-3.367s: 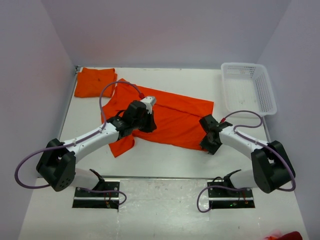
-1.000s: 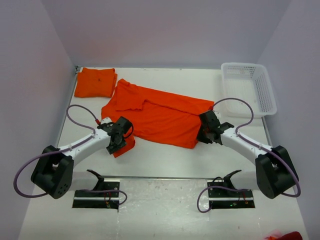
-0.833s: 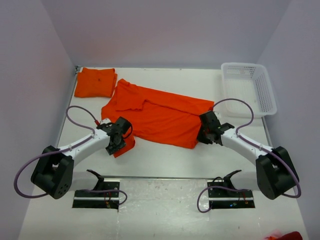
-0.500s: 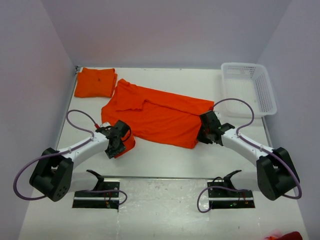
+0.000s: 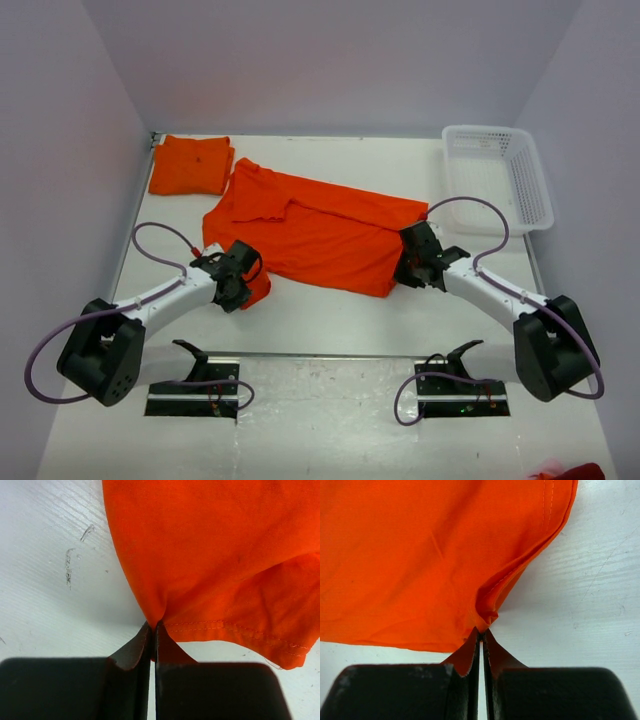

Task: Fold and stack the t-shirts
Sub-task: Grap the side of the flattened tshirt closest away from the robot with both arms, then fold the other side of the tshirt into a rectangle

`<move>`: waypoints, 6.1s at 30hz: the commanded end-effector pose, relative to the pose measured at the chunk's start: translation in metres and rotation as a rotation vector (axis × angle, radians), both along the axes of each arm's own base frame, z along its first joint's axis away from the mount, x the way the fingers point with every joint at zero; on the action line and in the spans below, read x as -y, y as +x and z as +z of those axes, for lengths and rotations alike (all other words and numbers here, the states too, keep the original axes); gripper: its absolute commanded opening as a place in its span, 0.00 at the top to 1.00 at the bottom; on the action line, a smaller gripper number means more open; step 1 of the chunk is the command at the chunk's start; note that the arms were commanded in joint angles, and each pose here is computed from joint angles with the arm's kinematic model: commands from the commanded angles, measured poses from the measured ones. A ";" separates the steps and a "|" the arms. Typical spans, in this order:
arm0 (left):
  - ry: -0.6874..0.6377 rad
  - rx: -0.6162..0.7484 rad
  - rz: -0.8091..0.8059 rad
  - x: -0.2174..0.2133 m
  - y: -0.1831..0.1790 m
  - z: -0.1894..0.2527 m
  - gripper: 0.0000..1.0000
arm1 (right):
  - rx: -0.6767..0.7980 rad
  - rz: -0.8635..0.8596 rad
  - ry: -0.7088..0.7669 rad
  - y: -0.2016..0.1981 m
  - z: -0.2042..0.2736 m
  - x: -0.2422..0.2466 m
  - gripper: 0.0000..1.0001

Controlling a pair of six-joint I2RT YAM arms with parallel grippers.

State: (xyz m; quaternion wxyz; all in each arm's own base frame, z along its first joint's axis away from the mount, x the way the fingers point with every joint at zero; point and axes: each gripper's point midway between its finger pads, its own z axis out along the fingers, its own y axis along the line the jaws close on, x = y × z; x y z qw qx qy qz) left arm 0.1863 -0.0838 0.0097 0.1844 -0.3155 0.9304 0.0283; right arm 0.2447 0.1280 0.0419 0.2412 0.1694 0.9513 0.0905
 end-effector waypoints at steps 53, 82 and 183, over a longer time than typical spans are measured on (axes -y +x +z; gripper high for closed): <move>0.163 0.352 -0.188 -0.003 0.073 0.150 1.00 | 0.000 -0.293 -0.194 -0.002 0.051 0.055 1.00; 0.292 0.420 -0.257 0.005 0.214 0.190 1.00 | -0.138 -0.277 -0.259 0.064 0.025 0.077 1.00; 0.354 0.180 -0.235 -0.032 0.193 0.065 0.61 | 0.131 0.368 0.069 0.098 0.107 -0.048 0.39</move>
